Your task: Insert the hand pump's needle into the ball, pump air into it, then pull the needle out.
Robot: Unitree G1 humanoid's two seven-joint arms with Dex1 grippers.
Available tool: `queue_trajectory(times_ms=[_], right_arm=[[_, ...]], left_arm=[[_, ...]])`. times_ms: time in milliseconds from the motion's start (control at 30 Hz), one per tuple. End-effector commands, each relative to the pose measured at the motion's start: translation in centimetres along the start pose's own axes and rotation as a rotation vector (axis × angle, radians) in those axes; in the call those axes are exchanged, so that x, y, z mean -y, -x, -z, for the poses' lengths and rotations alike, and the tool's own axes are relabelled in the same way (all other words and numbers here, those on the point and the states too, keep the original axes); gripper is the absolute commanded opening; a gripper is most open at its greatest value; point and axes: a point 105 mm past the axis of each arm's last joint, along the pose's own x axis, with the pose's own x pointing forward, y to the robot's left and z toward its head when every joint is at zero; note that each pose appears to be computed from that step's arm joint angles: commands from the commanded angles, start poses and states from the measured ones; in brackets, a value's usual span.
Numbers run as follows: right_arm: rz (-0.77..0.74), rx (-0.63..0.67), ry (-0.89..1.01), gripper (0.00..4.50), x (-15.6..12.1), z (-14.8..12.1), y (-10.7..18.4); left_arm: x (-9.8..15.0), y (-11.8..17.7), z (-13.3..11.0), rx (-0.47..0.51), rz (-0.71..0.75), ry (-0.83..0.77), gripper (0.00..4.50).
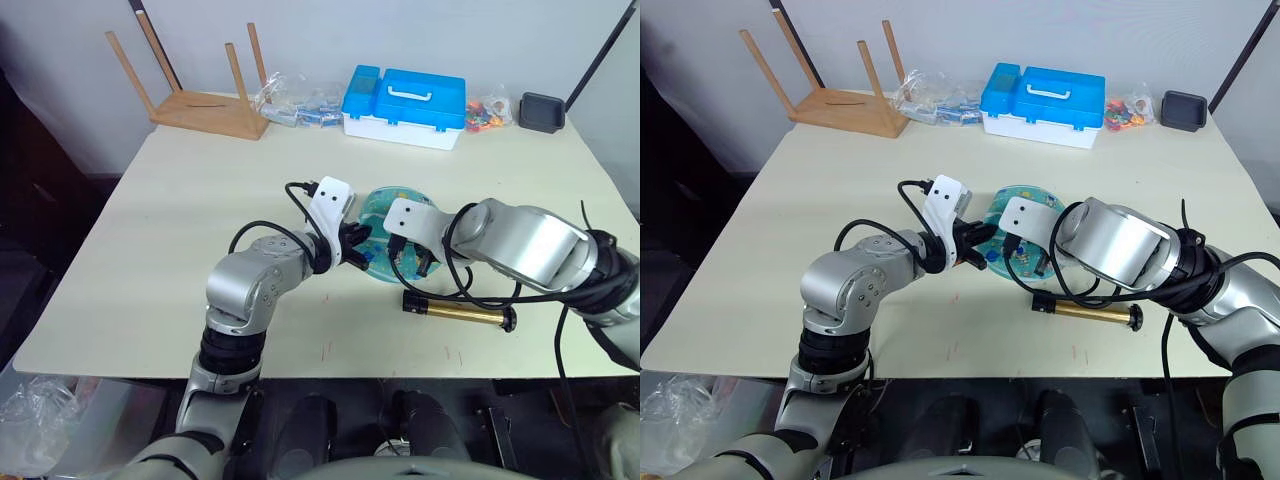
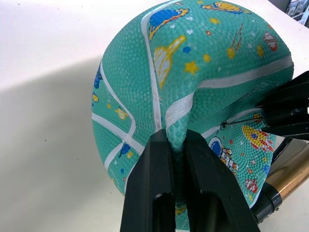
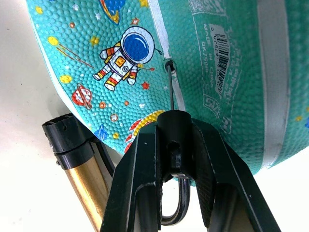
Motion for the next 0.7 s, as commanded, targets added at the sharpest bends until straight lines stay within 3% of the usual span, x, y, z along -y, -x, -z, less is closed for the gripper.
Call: queue_trajectory(times_ms=[33, 700], right_arm=[[0.038, -0.025, -0.015, 0.34, 0.69, 0.62, -0.08], [0.023, -0.068, 0.014, 0.34, 0.11, 0.94, -0.85]], left_arm=[[0.19, -0.09, 0.8, -0.03, 0.007, -0.002, 0.0], [0.53, -0.16, 0.88, -0.025, 0.012, -0.008, 0.0]])
